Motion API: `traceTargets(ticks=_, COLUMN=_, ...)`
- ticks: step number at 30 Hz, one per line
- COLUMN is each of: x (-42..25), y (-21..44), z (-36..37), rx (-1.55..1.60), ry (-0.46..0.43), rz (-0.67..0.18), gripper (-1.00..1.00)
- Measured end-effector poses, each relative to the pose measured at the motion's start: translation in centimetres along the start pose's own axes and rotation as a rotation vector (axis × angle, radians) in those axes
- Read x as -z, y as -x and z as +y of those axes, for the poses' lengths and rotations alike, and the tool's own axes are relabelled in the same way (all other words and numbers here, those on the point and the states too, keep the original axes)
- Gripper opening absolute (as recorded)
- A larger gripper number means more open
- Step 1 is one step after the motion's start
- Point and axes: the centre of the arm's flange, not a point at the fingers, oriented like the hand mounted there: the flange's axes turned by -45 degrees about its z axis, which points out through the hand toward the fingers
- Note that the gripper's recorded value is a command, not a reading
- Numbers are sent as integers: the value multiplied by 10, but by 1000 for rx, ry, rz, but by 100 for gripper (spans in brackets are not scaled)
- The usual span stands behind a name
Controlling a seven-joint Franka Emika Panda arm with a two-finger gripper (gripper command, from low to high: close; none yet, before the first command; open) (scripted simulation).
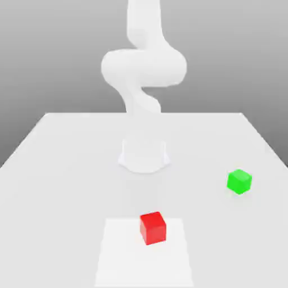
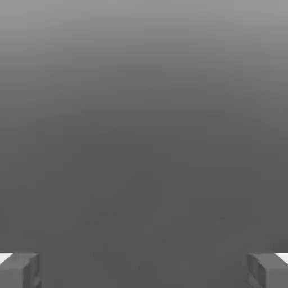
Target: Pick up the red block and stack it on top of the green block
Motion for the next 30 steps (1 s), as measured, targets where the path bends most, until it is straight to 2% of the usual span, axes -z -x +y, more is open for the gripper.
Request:
traceTargets(ticks=9, x=-206, y=105, z=-9, rx=122, ry=-59, rz=-336, gripper=0)
traceTargets(ticks=17, x=-321, y=278, z=-19, rx=261, ry=-96, rz=-664, gripper=0)
traceTargets(ticks=19, x=-336, y=306, z=-20, rx=280, ry=-100, rz=-702, gripper=0)
traceTargets(ticks=24, x=-370, y=341, z=-19, rx=286, ry=-101, rz=-714, gripper=0)
traceTargets(ticks=25, x=-376, y=347, z=-19, rx=286, ry=-101, rz=-715, gripper=-100)
traceTargets(ticks=30, x=-376, y=348, z=-19, rx=285, ry=-101, rz=-716, gripper=-100)
